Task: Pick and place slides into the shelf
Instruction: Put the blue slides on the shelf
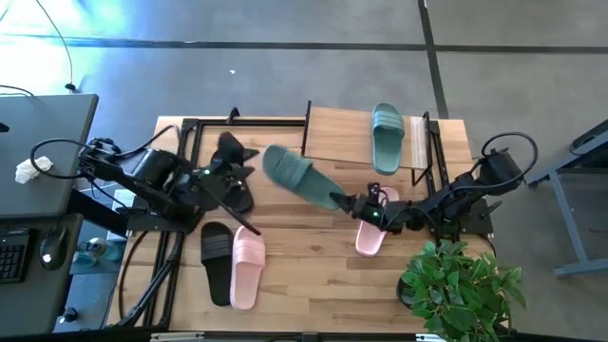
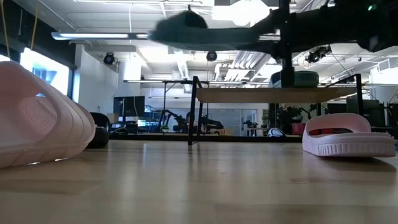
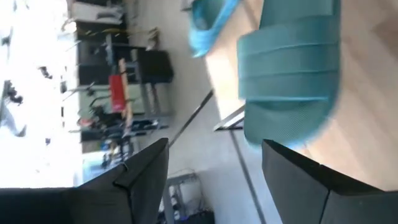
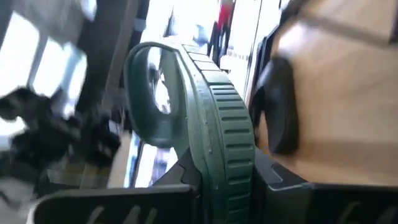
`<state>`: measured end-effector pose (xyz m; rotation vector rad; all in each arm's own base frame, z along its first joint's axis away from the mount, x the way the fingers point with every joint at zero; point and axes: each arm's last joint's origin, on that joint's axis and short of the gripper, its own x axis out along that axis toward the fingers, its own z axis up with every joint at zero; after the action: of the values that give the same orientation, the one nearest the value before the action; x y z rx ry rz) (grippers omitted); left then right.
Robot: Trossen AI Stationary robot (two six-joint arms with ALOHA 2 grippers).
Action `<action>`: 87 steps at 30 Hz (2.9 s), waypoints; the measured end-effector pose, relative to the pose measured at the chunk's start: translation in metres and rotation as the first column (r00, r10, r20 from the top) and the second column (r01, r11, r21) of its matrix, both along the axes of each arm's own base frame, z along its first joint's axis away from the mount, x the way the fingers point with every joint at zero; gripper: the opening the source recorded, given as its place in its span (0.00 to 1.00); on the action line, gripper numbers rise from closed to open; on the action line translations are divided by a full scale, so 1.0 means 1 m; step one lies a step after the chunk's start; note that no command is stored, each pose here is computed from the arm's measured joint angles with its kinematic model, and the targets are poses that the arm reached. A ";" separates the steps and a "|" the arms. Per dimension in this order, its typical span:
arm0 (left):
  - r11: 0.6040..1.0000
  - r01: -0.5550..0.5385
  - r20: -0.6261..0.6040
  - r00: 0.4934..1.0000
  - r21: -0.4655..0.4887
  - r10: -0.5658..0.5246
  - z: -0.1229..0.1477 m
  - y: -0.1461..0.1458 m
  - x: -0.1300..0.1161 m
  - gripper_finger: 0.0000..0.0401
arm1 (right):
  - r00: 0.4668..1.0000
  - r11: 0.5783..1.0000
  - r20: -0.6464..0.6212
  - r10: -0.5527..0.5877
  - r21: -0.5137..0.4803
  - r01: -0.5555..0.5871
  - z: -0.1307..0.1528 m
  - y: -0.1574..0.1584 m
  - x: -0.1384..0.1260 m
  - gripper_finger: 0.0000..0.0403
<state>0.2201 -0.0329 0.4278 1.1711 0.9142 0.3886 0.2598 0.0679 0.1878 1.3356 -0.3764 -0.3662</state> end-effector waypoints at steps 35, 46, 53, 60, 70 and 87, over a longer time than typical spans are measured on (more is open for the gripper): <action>0.816 0.280 0.087 0.958 -0.506 -0.274 -0.047 0.083 0.002 0.28 | 0.707 0.702 0.002 -0.707 0.121 0.702 0.012 0.010 0.092 0.08; 0.812 0.354 0.140 0.934 -0.464 -0.327 -0.043 0.085 0.008 0.28 | 0.685 0.680 0.005 -0.728 0.126 0.722 0.013 -0.005 0.077 0.08; 0.807 0.346 0.135 0.937 -0.479 -0.322 -0.047 0.090 0.014 0.28 | 0.661 0.657 -0.010 -0.750 0.098 0.747 0.020 -0.017 0.070 0.08; 0.787 0.346 0.109 0.934 -0.511 -0.339 -0.056 0.091 0.024 0.28 | 0.653 0.648 0.004 -0.757 0.126 0.751 0.009 -0.024 0.065 0.08; 0.762 0.353 0.098 0.928 -0.542 -0.360 -0.063 0.092 0.031 0.28 | 0.638 0.632 0.036 -0.770 0.184 0.753 -0.006 -0.032 0.055 0.08; 0.756 0.352 0.093 0.927 -0.551 -0.364 -0.068 0.094 0.039 0.28 | 0.623 0.618 0.021 -0.782 0.156 0.770 -0.009 -0.038 0.055 0.08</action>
<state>0.2589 0.0610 0.3602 0.7706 0.7241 -0.2081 0.3144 0.0301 0.1790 1.2567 -1.0408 -1.0880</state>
